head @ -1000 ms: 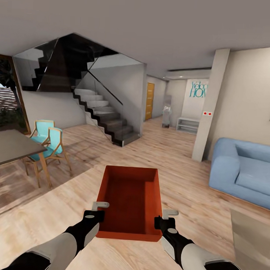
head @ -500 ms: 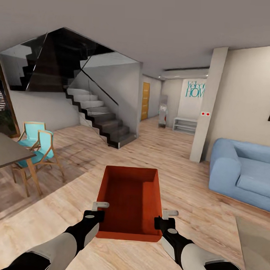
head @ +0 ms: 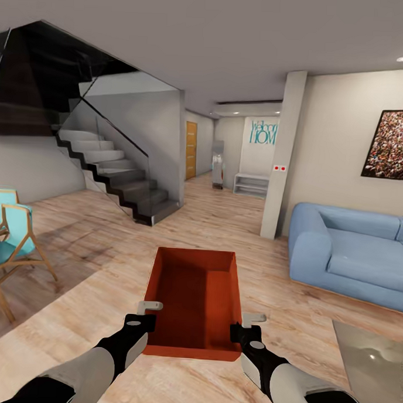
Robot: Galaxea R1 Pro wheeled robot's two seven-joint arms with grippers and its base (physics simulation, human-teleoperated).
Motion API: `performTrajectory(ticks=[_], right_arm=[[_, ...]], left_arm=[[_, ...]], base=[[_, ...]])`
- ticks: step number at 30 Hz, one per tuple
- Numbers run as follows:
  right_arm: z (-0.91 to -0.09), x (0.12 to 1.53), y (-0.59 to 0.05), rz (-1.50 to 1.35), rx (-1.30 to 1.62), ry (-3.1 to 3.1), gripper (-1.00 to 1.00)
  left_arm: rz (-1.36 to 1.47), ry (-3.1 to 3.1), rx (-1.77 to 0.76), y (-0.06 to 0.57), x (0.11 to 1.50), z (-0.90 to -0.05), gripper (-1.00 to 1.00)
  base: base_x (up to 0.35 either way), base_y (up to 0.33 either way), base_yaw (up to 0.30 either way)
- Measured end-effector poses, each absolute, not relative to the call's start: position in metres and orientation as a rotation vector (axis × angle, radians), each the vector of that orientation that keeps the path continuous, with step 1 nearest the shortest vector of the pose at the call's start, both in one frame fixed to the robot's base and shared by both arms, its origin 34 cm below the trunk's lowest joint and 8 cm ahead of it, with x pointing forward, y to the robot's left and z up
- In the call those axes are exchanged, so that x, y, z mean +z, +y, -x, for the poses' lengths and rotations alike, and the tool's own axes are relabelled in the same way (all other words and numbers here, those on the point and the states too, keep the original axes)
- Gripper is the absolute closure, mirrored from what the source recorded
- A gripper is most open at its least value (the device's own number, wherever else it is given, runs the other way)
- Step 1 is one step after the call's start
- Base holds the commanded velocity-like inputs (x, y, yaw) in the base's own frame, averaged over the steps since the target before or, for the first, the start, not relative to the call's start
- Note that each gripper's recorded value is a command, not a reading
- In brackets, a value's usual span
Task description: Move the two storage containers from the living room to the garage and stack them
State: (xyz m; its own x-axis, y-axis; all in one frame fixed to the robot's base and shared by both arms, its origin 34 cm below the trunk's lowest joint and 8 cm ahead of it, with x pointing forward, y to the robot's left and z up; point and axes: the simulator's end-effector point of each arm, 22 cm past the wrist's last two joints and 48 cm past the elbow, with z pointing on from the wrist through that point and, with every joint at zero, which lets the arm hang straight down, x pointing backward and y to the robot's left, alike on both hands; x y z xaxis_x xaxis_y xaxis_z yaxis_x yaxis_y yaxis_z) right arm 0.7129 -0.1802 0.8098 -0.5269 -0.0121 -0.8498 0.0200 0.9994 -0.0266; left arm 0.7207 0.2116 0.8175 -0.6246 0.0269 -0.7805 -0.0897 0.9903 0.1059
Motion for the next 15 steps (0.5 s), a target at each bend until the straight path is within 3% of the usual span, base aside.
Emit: performTrajectory(ticks=[7, 15], right_arm=[[-0.7129, 0.8098, -0.1803, -0.005, -0.040, 2.125, 1.00], [-0.7129, 0.8097, -0.1806, -0.005, -0.040, 2.126, 1.00]], left_arm=[[0.044, 2.239, 0.168, 0.2115, 0.8175, -0.7207, 1.00], [0.044, 2.240, 0.169, 0.2113, 0.8175, -0.7206, 1.00]], base=[[0.323, 0.089, -0.288], [0.323, 0.089, -0.047]])
